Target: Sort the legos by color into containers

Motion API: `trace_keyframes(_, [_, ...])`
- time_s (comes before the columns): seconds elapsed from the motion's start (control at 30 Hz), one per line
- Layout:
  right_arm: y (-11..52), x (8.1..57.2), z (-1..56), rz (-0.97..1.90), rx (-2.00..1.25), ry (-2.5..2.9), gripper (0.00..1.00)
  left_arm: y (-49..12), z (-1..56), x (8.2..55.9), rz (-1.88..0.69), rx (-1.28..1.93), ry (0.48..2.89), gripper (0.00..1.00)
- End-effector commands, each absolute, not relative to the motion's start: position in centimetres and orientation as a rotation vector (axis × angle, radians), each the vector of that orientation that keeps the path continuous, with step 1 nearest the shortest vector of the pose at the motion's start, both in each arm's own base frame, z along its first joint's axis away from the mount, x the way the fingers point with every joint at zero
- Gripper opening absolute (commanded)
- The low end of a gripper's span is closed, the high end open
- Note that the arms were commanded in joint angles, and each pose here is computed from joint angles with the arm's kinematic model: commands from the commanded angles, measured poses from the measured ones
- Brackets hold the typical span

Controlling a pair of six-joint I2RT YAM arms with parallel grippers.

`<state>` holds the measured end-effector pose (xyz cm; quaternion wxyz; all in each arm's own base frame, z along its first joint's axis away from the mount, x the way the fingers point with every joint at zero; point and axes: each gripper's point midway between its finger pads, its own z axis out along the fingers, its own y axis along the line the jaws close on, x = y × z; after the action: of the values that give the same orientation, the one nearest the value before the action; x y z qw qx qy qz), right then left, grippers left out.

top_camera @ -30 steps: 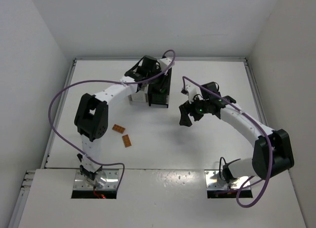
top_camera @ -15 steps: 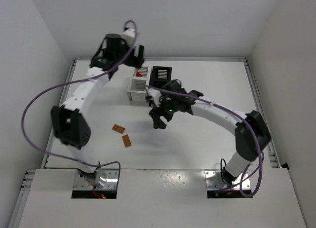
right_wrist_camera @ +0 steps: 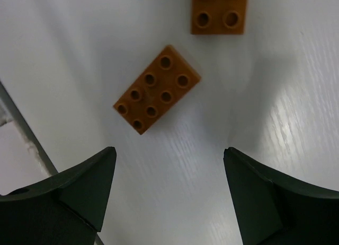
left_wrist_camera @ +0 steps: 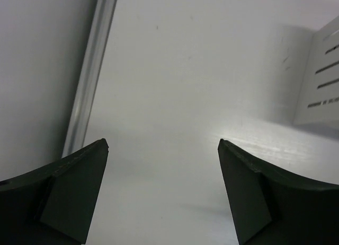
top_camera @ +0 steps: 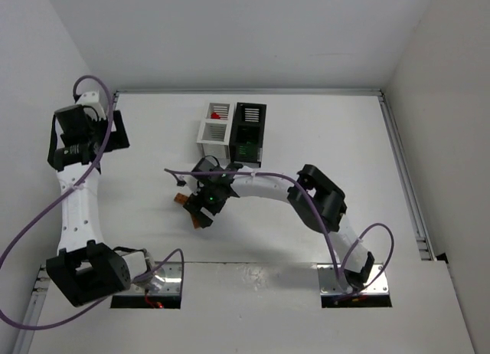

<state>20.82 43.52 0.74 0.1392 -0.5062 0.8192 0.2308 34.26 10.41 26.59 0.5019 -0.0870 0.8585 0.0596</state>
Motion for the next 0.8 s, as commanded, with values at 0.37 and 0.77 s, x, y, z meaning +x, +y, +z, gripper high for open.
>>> trace_keyframes(0.37, [48.0,21.9,1.6,0.458,-1.202,2.426,0.88,12.2,22.1,31.9,-0.023,-0.361,2.154,0.91])
trace_keyframes(0.77, [47.2,21.9,-1.6,0.371,-1.210,2.493,0.73,13.5,22.2,31.5,-0.003,-0.384,2.128,0.91])
